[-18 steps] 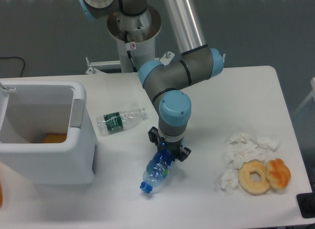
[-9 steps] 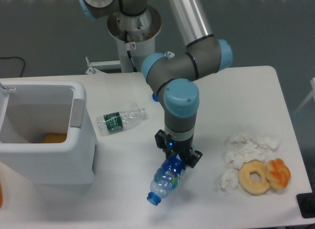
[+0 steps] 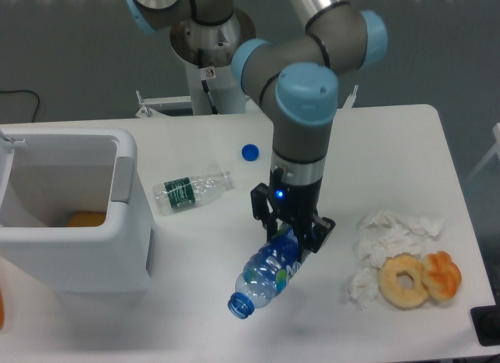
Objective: Pick up the plastic bottle
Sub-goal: 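Lift the gripped blue-label bottle up off the table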
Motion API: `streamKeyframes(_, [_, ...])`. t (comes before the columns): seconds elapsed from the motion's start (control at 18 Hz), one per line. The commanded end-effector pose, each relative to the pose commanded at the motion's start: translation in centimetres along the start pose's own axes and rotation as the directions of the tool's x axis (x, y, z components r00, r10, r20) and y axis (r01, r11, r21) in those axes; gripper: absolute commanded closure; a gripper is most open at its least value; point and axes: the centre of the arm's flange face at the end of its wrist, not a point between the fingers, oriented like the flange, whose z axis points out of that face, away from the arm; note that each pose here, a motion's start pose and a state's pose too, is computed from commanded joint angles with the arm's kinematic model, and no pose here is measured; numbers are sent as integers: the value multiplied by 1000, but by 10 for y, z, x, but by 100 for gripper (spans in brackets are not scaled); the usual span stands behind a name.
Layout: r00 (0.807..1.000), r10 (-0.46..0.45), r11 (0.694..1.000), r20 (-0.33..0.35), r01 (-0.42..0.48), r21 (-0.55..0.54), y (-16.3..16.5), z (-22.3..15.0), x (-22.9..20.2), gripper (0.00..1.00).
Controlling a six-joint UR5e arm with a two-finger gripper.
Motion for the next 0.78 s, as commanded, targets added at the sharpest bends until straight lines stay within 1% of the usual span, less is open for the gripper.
streamKeyframes(0.11, [1000,7,1000,-10,-7,-10,12,-4,-4,36])
streamKeyframes(0.17, [1000,9,1000,-9,-9,-11,13,-13,-3,36])
streamKeyframes(0.39, [1000,8,1000,-11,-8,-14,15,-25,0,36])
streamKeyframes(0.61, [1000,13,1000,-21,-14,-13,12,-26,4,36])
streamKeyframes(0.78, [1000,8,1000,-19,-8,8,13,-33,6,36])
